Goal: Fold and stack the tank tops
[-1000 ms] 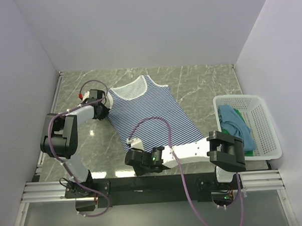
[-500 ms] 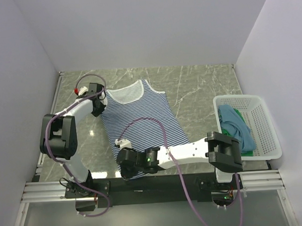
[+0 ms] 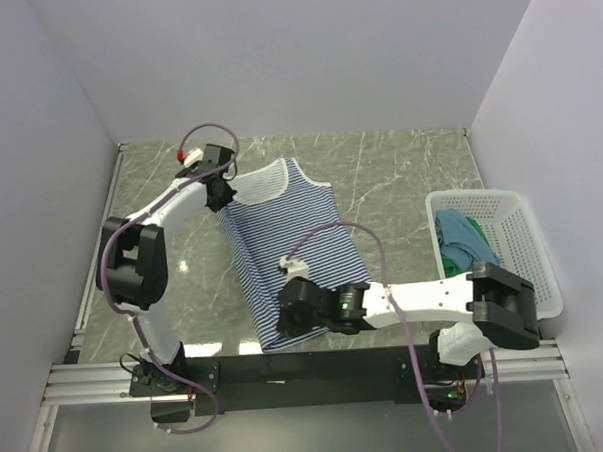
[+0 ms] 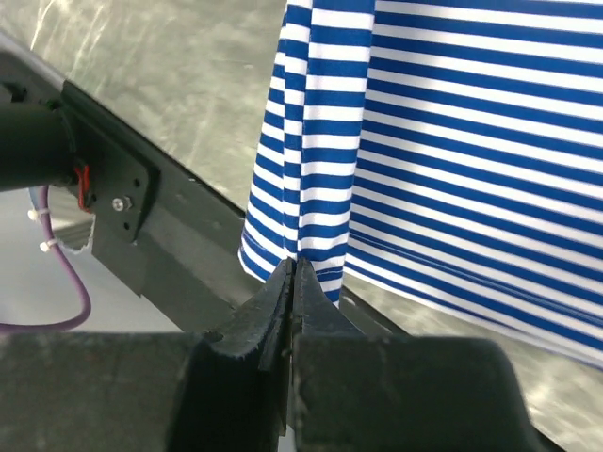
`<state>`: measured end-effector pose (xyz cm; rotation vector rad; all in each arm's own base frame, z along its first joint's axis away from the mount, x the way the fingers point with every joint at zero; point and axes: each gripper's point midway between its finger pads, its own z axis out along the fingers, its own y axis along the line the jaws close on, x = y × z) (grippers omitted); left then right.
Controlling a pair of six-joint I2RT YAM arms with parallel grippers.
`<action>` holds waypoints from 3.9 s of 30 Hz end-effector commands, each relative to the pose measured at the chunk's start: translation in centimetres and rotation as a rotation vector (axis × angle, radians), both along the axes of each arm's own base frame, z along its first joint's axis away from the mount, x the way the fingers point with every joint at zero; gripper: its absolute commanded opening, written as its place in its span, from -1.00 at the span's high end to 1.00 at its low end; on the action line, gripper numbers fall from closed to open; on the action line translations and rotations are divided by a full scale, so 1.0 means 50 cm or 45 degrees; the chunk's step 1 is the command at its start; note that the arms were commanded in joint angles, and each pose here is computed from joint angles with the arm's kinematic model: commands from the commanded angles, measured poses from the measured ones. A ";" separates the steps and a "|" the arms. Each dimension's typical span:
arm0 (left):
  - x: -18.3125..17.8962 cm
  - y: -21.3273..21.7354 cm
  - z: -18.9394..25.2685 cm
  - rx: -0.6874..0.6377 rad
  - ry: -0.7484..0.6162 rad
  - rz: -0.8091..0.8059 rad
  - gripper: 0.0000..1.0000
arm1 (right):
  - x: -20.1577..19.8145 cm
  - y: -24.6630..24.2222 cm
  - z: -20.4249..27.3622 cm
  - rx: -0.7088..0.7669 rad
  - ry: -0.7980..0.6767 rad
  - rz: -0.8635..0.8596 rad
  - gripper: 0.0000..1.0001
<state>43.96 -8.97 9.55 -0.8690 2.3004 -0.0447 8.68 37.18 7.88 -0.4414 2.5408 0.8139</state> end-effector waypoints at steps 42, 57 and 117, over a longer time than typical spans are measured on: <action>0.046 -0.140 -0.045 -0.070 -0.018 -0.038 0.56 | 0.088 -0.154 -0.033 -0.405 -0.306 -0.294 0.23; 0.069 -0.041 -0.149 0.012 0.140 -0.033 0.72 | -0.018 0.031 -0.144 -0.373 -0.081 0.058 0.24; -0.598 -0.526 0.027 -0.338 -0.097 -1.145 0.25 | 0.713 -0.363 -0.127 -0.402 0.008 -0.914 0.51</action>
